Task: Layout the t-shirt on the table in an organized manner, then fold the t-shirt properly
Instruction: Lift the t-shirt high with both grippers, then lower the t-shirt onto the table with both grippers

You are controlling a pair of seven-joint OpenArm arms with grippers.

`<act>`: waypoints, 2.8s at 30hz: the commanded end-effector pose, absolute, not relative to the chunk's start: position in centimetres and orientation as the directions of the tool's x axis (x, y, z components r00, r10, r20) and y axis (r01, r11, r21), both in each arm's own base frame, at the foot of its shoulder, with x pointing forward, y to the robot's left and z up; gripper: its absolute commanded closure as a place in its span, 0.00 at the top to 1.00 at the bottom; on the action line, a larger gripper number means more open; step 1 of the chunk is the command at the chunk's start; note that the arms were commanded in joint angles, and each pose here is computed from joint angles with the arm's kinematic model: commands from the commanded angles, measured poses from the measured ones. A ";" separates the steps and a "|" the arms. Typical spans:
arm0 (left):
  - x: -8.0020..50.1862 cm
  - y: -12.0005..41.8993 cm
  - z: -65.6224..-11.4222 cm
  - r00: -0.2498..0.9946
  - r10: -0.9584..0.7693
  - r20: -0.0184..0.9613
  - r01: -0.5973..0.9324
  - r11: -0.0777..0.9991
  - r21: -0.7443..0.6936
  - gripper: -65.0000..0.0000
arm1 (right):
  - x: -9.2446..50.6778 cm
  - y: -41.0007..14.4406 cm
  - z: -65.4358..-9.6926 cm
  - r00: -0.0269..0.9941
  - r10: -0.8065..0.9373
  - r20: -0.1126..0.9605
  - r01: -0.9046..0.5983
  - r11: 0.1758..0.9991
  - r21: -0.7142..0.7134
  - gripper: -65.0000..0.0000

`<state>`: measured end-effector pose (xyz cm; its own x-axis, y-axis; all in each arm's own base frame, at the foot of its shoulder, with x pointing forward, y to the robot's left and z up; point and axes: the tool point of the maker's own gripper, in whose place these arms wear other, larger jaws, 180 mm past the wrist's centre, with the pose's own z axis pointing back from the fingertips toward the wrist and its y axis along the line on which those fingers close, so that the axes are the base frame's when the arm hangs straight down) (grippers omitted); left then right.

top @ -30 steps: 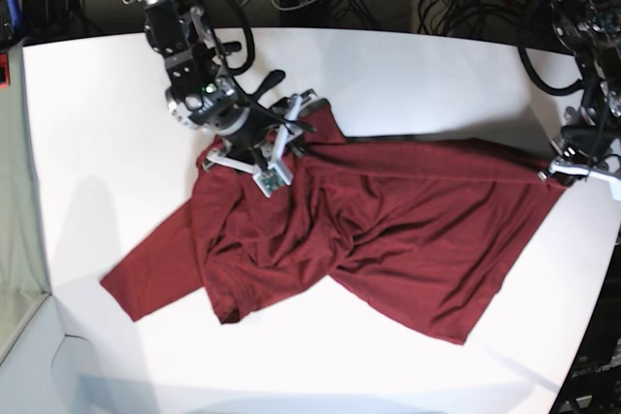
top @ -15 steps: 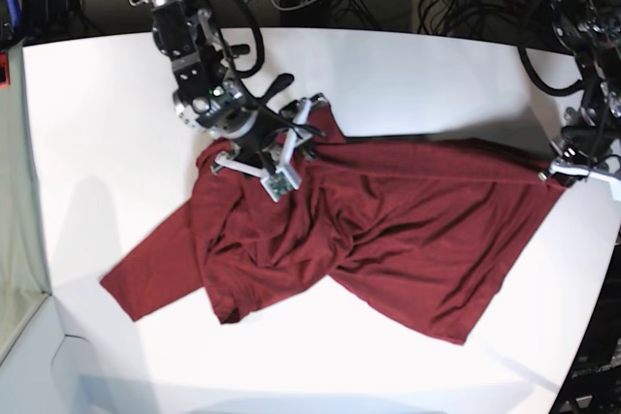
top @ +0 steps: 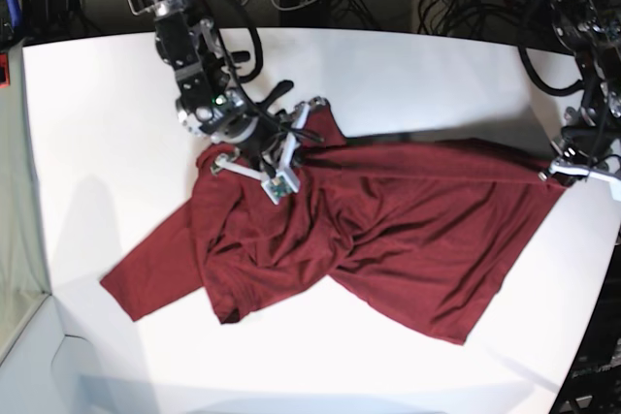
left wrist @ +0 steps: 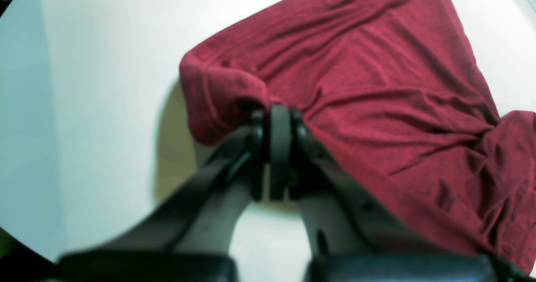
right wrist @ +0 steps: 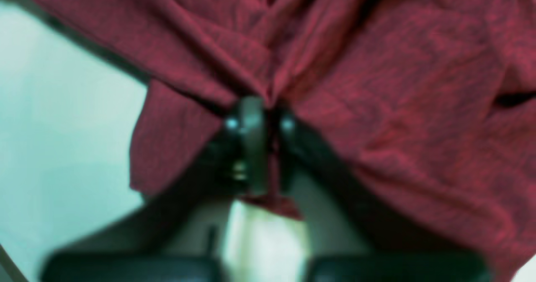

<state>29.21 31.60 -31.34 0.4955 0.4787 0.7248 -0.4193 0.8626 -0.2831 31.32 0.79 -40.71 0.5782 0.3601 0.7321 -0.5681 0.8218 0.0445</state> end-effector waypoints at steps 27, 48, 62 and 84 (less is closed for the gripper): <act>50.4 16.5 -12.1 0.263 0.325 0.909 0.068 0.933 -0.353 0.00 | 51.8 -11.3 -12.1 0.098 0.309 0.946 -0.257 0.926 -0.275 0.00; 55.3 14.0 13.6 -0.292 0.171 0.941 0.132 0.982 -0.137 0.00 | 56.0 -18.2 12.4 -0.197 0.317 0.928 -0.029 0.944 -0.328 0.00; 49.7 15.1 -6.9 0.029 0.039 0.999 0.104 0.994 -0.042 0.00 | 47.9 -16.9 -4.8 -0.025 0.409 0.912 -0.094 0.908 -0.409 0.00; 33.9 22.5 -30.2 0.505 0.105 0.857 -0.110 0.992 -0.057 0.00 | 42.0 -12.8 -22.0 0.272 0.268 0.924 -0.251 0.947 -0.201 0.00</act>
<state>33.43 22.37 -31.46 0.5401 0.1184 0.8332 -0.1199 0.9908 -0.0630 41.61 -12.70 -23.60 0.3207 0.2728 0.9070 -0.2600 0.9462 -0.1926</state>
